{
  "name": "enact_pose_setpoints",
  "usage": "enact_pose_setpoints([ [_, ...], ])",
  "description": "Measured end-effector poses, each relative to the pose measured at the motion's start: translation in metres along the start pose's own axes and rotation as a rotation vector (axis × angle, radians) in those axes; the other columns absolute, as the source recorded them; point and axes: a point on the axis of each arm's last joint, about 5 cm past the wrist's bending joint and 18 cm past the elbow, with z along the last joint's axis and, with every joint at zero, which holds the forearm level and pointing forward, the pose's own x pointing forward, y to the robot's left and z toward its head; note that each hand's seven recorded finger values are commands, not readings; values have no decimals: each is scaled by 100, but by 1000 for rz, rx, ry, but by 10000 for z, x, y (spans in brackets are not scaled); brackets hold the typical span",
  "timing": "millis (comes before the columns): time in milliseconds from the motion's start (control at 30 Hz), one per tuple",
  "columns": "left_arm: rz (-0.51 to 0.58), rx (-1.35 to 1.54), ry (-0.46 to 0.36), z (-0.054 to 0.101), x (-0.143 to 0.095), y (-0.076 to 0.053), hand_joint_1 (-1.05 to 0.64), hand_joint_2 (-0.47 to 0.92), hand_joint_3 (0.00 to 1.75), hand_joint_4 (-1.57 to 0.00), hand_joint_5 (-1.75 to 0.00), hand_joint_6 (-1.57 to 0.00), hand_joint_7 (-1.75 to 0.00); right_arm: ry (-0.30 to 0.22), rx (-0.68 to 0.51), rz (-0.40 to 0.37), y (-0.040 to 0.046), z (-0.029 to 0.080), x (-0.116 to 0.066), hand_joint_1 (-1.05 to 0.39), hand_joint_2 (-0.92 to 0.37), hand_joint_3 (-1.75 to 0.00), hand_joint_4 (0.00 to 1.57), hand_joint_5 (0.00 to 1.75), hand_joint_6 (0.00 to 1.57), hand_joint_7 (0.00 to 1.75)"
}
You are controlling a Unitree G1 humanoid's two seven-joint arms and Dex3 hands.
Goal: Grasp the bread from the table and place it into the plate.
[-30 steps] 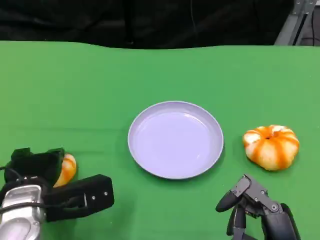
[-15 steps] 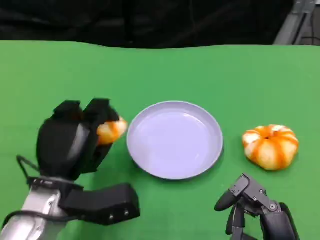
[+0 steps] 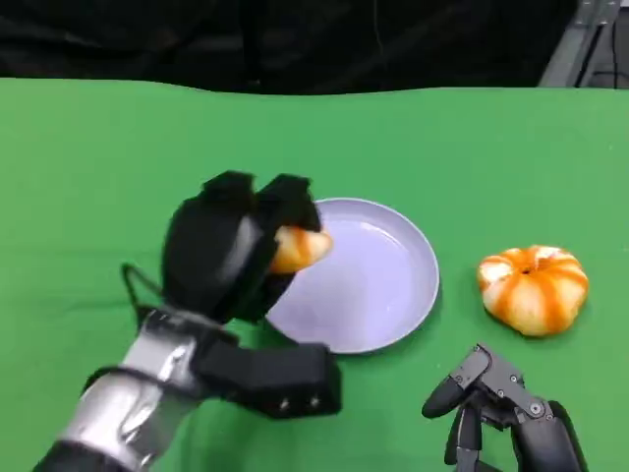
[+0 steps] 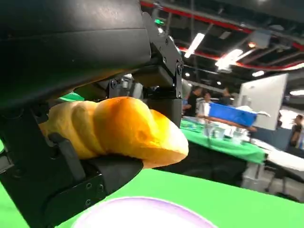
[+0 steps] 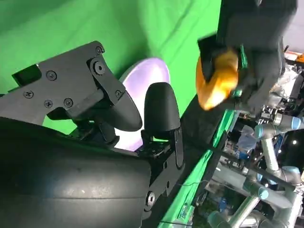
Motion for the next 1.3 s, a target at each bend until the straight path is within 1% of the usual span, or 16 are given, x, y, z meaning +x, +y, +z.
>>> enact_pose_setpoints([
  [133,-50,-1,-4,45,113,-124,-11,18,130,-104,-175,-84,-172,-1,6,1,4,2,3,-14,-68,-147,82,175,43,175],
  [200,-77,2,7,64,162,-177,-11,19,128,-104,-175,-83,-173,-2,14,1,11,5,4,-14,-69,-147,82,175,43,175],
  [300,-98,5,13,75,210,-208,-11,20,127,-104,-175,-82,-174,-1,21,3,19,7,3,-14,-69,-147,81,175,43,175],
  [500,-111,9,21,62,208,-222,-11,21,127,-104,-175,-82,-175,-2,22,3,21,8,4,-14,-69,-146,81,175,43,175],
  [533,-111,9,21,61,207,-223,-15,40,101,-67,-141,-53,-138,-2,23,3,21,8,4,-14,-68,-146,83,175,43,175],
  [567,-145,-9,32,68,221,-220,-17,65,62,-52,-103,-49,-87,-2,23,3,22,9,3,-14,-68,-145,84,175,43,175],
  [600,-220,-23,45,71,253,-214,-17,76,43,-49,-88,-53,-61,-2,23,5,26,10,3,-15,-68,-145,85,175,43,175],
  [633,-293,-40,59,76,281,-208,-18,83,31,-47,-80,-56,-46,-3,24,7,31,12,4,-15,-68,-145,85,175,43,175],
  [667,-365,-56,68,85,314,-201,-55,89,33,-19,-45,-26,-20,-2,24,9,36,12,-1,-14,-69,-145,85,175,43,175],
  [700,-434,-66,73,98,352,-190,-68,90,35,-10,-32,-15,-12,0,25,11,40,13,-6,-14,-69,-145,85,175,43,175],
  [733,-513,-57,72,123,395,-183,-76,91,37,-5,-21,-9,-7,0,26,13,44,13,-9,-14,-69,-146,85,175,43,175],
  [767,-593,-43,71,151,434,-180,-82,92,39,-2,-12,-5,-4,0,27,14,47,14,-9,-14,-69,-146,85,175,43,175],
  [800,-666,-29,76,178,465,-176,-84,92,40,-1,-8,-4,-3,0,27,14,47,15,-9,-15,-69,-145,85,175,43,175],
  [867,-744,-14,87,216,485,-183,-89,92,43,0,-3,-2,-2,-1,28,14,48,15,-9,-15,-69,-145,84,175,43,175],
  [1000,-785,-3,102,241,518,-154,-95,92,49,0,0,-1,-1,0,27,13,46,15,-9,-15,-69,-145,84,175,43,175],
  [1300,-842,-2,114,236,564,-71,-101,92,52,0,0,-1,-2,1,27,13,47,16,-10,-15,-69,-144,84,175,44,175],
])
